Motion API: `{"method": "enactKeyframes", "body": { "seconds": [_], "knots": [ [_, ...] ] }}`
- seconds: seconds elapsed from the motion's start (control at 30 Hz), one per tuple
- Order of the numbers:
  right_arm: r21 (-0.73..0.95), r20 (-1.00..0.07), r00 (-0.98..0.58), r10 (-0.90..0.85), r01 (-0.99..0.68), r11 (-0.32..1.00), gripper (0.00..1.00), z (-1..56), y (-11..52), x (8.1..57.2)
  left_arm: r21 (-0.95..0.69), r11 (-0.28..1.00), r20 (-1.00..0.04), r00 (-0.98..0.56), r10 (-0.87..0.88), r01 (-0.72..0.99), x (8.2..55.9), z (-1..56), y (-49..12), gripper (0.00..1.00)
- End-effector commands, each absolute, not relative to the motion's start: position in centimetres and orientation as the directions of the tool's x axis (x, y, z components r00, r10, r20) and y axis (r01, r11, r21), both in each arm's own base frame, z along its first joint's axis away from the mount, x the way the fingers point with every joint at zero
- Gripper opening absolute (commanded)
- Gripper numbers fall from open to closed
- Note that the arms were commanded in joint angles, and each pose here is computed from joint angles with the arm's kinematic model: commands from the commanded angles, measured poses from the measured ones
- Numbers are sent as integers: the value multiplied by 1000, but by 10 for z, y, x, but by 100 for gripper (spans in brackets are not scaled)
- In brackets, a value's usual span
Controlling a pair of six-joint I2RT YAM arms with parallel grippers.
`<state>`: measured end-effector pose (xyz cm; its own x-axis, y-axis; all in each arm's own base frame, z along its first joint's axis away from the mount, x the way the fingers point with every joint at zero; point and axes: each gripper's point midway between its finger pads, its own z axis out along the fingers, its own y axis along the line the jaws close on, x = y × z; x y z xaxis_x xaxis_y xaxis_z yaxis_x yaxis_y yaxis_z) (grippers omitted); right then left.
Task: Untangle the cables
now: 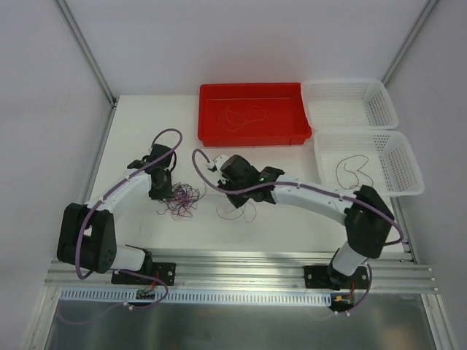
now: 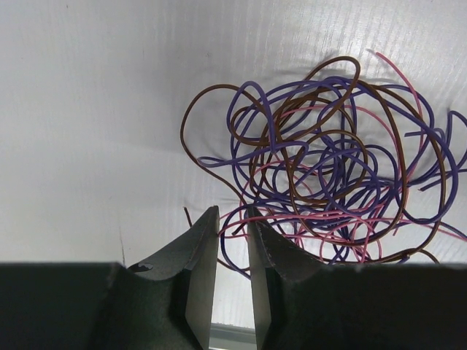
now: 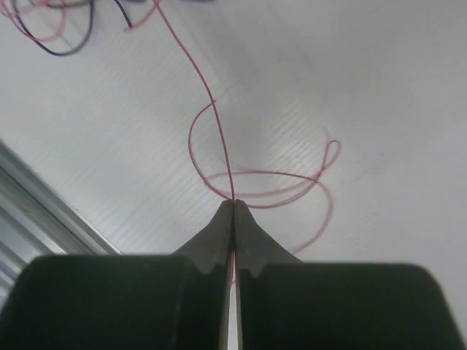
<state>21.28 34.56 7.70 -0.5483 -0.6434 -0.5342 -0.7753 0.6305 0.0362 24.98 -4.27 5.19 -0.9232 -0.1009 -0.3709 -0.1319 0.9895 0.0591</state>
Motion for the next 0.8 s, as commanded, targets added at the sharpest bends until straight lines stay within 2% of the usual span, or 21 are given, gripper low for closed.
{"method": "enactKeyframes", "body": {
  "seconds": [0.0, 0.17, 0.4, 0.63, 0.77],
  "knots": [
    [-10, -679, -494, -543, -734, 679, 1, 157, 326, 228, 60, 987, -376, -919, -118, -151, 255, 58, -42, 22],
    [1, -820, -425, -383, -671, 742, 1, 237, 292, 233, 60, 987, -371, -921, -118, -150, 254, 57, -42, 20],
    [75, -935, -321, -152, -597, 799, 1, 313, 245, 229, 64, 987, -365, -924, -117, -151, 254, 56, -41, 19],
    [102, -956, -282, -74, -562, 821, 1, 334, 220, 225, 69, 986, -353, -928, -117, -151, 252, 53, -41, 18],
    [132, -967, -254, -33, -603, 787, 1, 350, 226, 221, 63, 987, -353, -928, -119, -151, 252, 54, -42, 18]
  ]
}}
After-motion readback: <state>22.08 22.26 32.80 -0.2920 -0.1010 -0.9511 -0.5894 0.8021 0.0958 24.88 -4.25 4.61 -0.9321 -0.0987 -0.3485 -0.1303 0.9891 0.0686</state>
